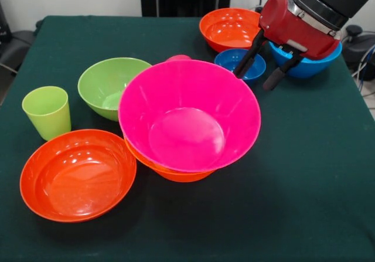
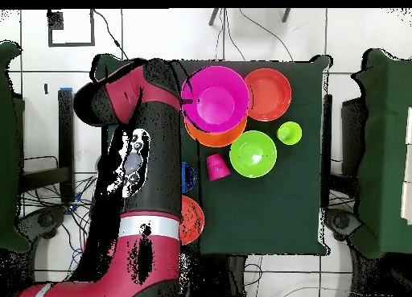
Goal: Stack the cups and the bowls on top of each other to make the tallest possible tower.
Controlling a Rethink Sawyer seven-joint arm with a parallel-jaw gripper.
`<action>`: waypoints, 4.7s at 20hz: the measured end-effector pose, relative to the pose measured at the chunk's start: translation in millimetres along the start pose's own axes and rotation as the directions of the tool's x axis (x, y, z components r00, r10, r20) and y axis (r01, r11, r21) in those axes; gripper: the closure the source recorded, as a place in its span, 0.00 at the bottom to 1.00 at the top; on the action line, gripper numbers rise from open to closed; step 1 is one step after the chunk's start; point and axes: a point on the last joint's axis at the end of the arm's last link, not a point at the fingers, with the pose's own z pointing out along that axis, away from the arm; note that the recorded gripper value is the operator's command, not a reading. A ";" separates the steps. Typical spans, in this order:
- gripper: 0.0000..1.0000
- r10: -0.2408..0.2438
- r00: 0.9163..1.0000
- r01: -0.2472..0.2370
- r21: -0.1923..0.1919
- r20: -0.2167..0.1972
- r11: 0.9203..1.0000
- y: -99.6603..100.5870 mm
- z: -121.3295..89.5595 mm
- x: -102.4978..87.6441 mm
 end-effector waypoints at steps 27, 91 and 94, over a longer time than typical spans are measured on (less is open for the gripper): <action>0.00 0.350 0.894 -0.422 -0.268 -0.279 0.866 19.5 -72.6 120.6; 0.00 0.917 0.299 -0.941 0.077 -0.265 0.329 139.5 -0.2 282.0; 0.00 0.924 0.284 -0.945 0.090 -0.254 0.315 137.1 7.1 280.8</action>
